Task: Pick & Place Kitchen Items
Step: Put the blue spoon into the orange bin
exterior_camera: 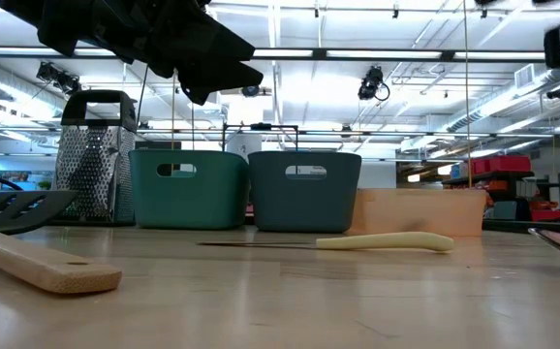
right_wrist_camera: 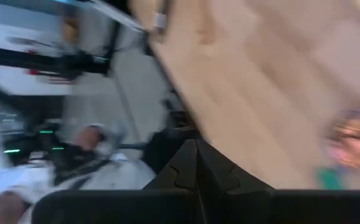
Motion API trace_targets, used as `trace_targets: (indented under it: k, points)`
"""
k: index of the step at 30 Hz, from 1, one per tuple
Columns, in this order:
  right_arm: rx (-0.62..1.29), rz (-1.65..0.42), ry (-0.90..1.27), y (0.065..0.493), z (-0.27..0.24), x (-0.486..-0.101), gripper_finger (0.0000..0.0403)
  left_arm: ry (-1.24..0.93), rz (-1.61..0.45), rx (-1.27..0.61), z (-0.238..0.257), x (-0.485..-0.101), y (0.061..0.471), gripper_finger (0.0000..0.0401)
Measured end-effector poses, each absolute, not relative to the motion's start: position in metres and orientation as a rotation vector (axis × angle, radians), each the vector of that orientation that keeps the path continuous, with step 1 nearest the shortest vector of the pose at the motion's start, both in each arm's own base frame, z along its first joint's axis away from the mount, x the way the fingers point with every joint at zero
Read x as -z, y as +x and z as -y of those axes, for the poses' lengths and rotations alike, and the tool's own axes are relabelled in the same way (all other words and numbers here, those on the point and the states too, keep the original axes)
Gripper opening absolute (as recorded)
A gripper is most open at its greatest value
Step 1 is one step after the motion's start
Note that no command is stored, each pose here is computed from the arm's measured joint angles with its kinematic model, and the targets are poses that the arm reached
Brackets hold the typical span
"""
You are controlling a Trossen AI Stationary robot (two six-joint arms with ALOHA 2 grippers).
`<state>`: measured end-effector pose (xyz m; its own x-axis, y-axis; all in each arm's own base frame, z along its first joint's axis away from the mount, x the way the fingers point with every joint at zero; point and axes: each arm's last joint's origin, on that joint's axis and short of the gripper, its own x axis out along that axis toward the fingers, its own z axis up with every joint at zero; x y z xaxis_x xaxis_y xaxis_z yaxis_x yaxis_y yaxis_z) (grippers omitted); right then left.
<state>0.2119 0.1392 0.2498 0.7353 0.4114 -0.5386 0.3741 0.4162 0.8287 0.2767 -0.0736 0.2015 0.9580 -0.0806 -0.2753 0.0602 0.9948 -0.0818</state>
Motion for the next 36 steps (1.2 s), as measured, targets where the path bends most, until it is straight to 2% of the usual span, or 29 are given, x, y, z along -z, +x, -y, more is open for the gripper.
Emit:
trace_targets:
  k: [3,7,14,19,23,28,36]
  points:
    - [-0.106,-0.731,1.166,0.219,-0.153,-0.258,0.0009,-0.074,-0.282,0.072,0.074,-0.202,0.277,0.0210]
    - [-0.098,-0.777,1.117,0.235,-0.173,-0.269,0.0008,-0.080,-0.281,0.071,0.074,-0.202,0.277,0.0210]
    - [0.027,-0.962,1.075,0.252,-0.216,-0.286,0.0008,-0.080,-0.282,0.071,0.074,-0.202,0.277,0.0210]
    - [0.154,-1.112,1.128,0.258,-0.249,-0.286,0.0008,-0.080,-0.282,0.071,0.074,-0.202,0.277,0.0210]
    - [0.245,-1.226,1.086,0.258,-0.264,-0.269,0.0009,-0.080,-0.282,0.071,0.074,-0.202,0.277,0.0210]
    - [0.315,-1.260,1.076,0.262,-0.271,-0.242,0.0014,-0.080,-0.282,0.071,0.074,-0.202,0.277,0.0210]
    - [0.191,-1.346,1.012,0.264,-0.277,-0.211,0.0013,-0.079,-0.283,0.071,0.074,-0.201,0.277,0.0210]
